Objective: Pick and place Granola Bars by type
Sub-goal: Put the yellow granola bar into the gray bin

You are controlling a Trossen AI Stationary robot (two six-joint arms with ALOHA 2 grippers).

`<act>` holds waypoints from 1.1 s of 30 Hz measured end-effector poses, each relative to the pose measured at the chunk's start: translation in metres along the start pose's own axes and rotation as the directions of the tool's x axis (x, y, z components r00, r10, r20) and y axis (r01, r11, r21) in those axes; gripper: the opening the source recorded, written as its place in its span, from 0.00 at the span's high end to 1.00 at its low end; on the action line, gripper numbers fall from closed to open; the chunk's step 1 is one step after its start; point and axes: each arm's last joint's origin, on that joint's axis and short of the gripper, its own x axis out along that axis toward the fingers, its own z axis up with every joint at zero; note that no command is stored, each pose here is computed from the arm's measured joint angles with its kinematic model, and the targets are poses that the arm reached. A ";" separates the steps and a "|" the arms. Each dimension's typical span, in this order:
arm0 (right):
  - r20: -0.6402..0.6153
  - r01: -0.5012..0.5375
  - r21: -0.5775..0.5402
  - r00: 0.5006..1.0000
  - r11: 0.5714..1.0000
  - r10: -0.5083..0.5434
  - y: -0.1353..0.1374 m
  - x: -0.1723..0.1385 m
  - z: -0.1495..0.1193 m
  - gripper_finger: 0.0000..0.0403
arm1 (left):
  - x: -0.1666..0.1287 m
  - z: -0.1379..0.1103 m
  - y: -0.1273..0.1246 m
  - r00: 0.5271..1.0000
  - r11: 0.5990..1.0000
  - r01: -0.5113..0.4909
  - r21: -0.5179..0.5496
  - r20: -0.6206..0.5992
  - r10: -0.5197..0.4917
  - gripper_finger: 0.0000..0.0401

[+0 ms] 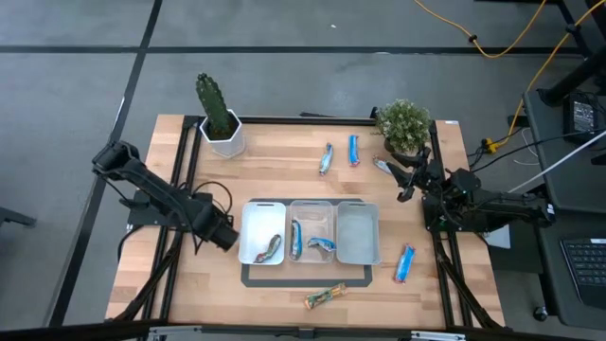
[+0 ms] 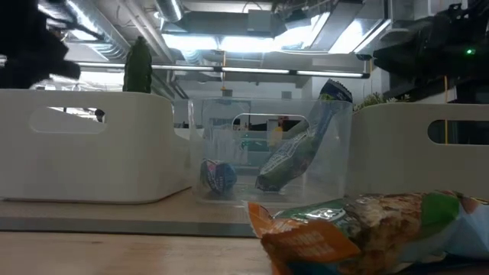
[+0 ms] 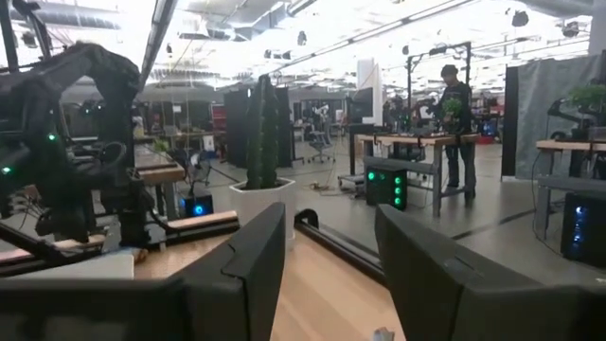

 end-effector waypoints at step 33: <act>-0.009 0.000 0.067 1.000 0.998 0.001 0.000 0.000 -0.001 0.58 | 0.073 -0.005 -0.001 0.990 0.994 0.105 -0.002 -0.089 -0.105 0.91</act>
